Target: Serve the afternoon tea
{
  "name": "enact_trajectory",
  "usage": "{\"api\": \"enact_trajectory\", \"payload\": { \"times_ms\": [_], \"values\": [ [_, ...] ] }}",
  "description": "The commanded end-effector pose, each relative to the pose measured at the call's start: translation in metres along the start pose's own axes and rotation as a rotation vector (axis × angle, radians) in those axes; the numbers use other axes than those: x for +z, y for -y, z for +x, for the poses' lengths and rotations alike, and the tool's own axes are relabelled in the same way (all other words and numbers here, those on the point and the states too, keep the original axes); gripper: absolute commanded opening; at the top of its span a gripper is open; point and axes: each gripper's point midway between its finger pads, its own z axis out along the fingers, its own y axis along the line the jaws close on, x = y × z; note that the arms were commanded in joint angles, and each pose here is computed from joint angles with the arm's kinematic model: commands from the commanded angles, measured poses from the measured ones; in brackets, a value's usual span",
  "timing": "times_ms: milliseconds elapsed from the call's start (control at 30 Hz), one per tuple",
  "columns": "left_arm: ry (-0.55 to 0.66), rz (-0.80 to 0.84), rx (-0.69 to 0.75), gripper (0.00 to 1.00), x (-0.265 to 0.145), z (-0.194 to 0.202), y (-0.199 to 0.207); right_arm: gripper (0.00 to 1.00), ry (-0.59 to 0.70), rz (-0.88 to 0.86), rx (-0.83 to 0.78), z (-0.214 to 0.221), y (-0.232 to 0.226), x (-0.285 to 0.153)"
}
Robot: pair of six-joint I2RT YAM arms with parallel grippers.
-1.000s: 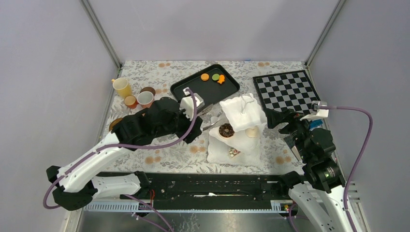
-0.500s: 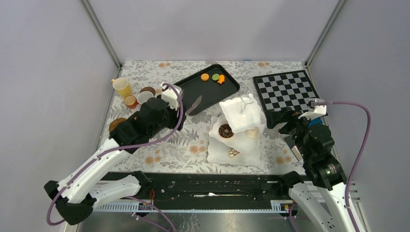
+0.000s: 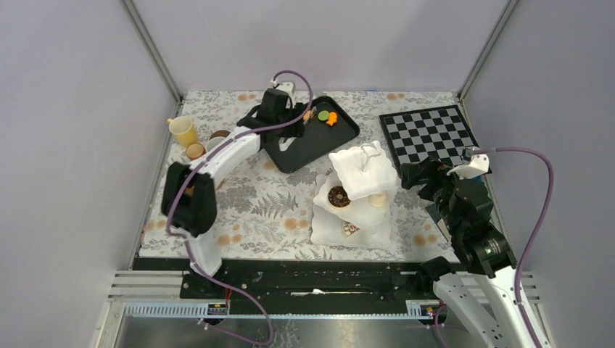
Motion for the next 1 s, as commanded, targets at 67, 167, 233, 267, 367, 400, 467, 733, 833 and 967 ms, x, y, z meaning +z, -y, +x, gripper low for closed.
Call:
{"api": "enact_trajectory", "payload": {
  "times_ms": [67,167,233,267,367,400,467,733,833,967],
  "values": [
    [0.014,0.062,-0.042,0.64,0.053,-0.029,0.006,0.98,0.071,0.043,0.033,-0.018,0.003,0.003],
    [-0.010,0.053,-0.038,0.63,0.073,-0.019,0.007,0.98,0.081,0.047,0.020,-0.019,0.005,0.001],
    [-0.032,0.029,-0.034,0.63,0.082,-0.011,0.002,0.98,0.093,0.038,0.022,-0.021,0.004,-0.003],
    [-0.035,0.001,-0.034,0.64,0.086,-0.010,-0.003,0.98,0.105,0.028,0.026,-0.023,0.003,-0.006],
    [-0.034,-0.053,-0.020,0.64,0.093,-0.009,-0.012,0.98,0.135,0.010,0.034,-0.026,0.005,-0.015],
    [-0.029,-0.068,-0.012,0.64,0.095,-0.009,-0.014,0.98,0.147,0.005,0.038,-0.027,0.006,-0.019],
    [-0.031,-0.102,-0.001,0.64,0.101,-0.009,-0.019,0.98,0.153,0.001,0.040,-0.025,0.008,-0.021],
    [-0.059,-0.166,0.048,0.62,0.119,0.001,-0.020,0.98,0.161,-0.048,0.031,-0.025,0.002,-0.028],
    [-0.079,-0.157,0.055,0.62,0.127,0.003,-0.016,0.98,0.174,-0.055,0.020,-0.029,0.001,-0.031],
    [-0.071,-0.163,0.057,0.62,0.133,0.000,-0.013,0.98,0.182,-0.077,0.018,-0.032,-0.003,-0.034]
  ]
}}
